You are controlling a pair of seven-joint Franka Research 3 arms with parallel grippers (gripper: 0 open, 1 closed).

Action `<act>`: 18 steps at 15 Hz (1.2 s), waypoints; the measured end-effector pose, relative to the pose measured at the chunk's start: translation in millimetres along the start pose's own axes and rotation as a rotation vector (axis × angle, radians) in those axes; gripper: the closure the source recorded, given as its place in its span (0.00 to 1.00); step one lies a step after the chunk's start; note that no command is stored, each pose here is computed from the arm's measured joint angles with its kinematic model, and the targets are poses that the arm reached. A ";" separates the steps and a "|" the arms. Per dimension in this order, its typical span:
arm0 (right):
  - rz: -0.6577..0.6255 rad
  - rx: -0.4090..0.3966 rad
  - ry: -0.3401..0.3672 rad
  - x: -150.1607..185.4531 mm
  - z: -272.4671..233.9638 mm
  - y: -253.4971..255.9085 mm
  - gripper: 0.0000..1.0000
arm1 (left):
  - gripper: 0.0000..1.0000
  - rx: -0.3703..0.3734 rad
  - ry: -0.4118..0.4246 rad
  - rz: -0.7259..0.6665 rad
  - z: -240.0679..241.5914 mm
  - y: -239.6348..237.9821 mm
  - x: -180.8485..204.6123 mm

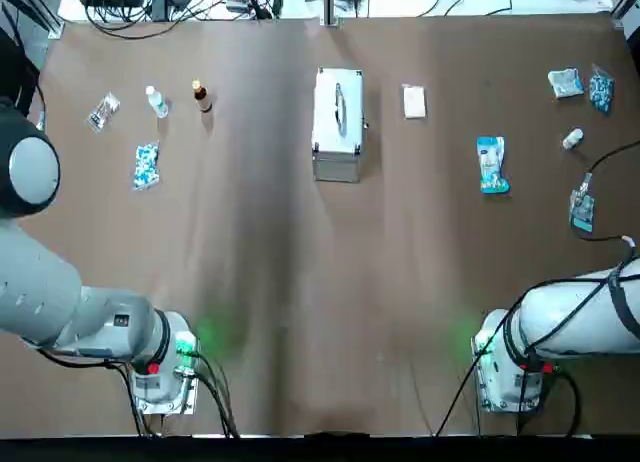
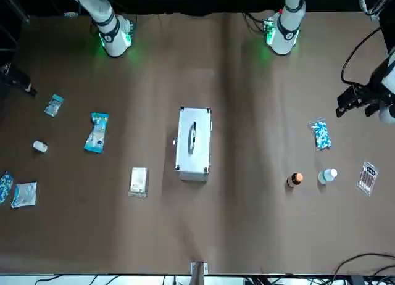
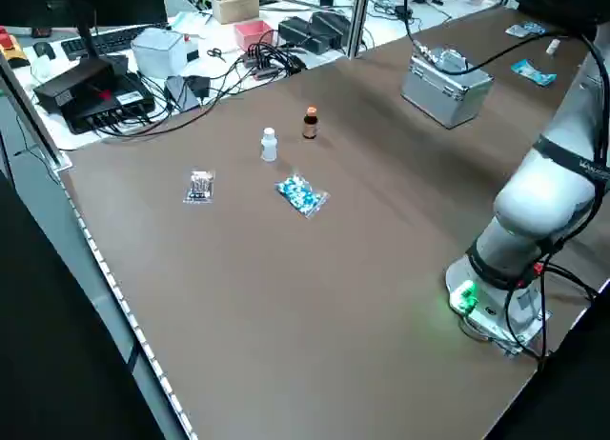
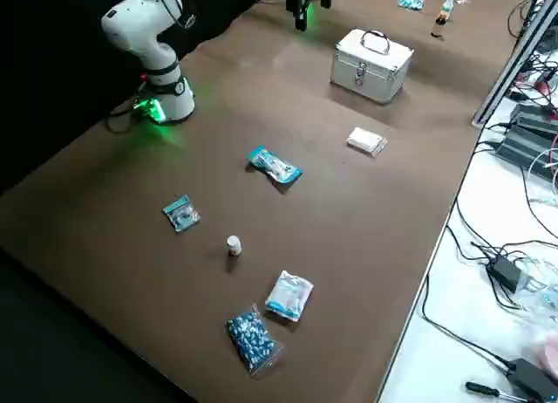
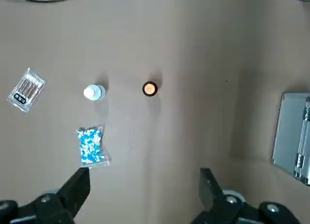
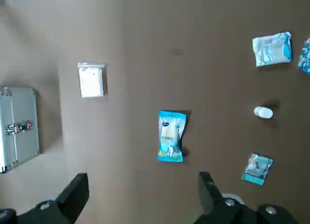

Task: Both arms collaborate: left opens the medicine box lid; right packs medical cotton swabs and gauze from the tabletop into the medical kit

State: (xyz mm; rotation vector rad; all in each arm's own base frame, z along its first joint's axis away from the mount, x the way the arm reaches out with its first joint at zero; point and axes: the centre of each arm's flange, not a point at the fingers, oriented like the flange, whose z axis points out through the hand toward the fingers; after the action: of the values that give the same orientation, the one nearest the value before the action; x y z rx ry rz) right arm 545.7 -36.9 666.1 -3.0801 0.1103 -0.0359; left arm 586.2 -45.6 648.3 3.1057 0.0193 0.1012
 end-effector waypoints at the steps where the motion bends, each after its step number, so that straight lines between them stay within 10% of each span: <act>1: 0.008 0.000 -0.001 0.1 0.3 3.3 0.00 | 0.00 0.000 0.000 0.000 0.0 0.0 0.0; 11: 0.012 0.002 -0.028 -1.9 4.0 2.7 0.00 | 0.00 0.002 -0.020 -0.004 8.1 -11.2 1.1; 18: -0.155 0.093 -0.125 25.3 81.1 -108.9 0.00 | 0.00 -0.091 -0.225 0.100 105.8 60.4 -2.8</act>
State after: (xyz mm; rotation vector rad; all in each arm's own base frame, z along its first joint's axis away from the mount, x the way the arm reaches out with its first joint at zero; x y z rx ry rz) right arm 580.7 74.4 592.3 -2.9805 -0.1325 0.1402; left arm 591.0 -109.6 544.7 3.0063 -0.1419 -0.2380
